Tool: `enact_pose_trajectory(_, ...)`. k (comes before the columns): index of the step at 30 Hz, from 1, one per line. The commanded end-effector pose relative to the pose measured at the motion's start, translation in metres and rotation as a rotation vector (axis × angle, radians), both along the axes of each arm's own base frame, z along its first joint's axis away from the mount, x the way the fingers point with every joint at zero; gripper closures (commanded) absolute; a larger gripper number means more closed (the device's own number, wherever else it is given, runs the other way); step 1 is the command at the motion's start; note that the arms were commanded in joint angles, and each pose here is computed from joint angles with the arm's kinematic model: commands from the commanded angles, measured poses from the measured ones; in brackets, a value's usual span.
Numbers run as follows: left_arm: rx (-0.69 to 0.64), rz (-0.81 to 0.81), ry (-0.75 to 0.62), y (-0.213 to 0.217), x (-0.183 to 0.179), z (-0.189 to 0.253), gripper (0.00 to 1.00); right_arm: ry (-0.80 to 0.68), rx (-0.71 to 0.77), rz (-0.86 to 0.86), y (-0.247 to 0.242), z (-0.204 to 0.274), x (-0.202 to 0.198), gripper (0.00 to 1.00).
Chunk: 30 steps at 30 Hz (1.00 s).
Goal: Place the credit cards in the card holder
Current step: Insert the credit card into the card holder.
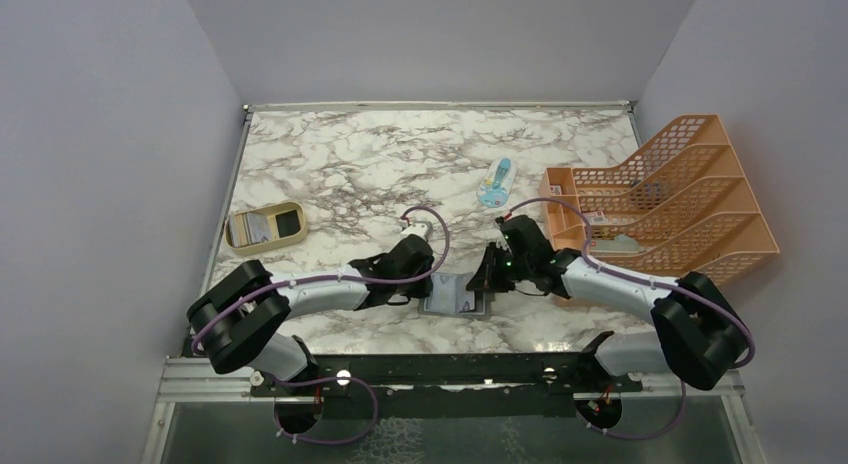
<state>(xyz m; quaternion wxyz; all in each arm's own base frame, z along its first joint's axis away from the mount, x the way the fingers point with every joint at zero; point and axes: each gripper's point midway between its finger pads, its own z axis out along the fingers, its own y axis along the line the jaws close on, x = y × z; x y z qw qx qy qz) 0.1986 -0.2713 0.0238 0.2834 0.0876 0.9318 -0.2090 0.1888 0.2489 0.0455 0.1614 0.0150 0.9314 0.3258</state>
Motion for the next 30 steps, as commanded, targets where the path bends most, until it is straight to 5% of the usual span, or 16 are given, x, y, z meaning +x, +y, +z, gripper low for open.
enact_pose_trajectory(1, 0.046, -0.005, 0.068, 0.015, -0.016, -0.018, 0.81, -0.03, 0.081, 0.008, 0.007, 0.025, 0.0, 0.99)
enact_pose_trajectory(30, -0.003, 0.034, 0.111, 0.023, -0.031, -0.024, 0.81, 0.057, 0.022, -0.007, -0.001, -0.023, 0.0, 0.99)
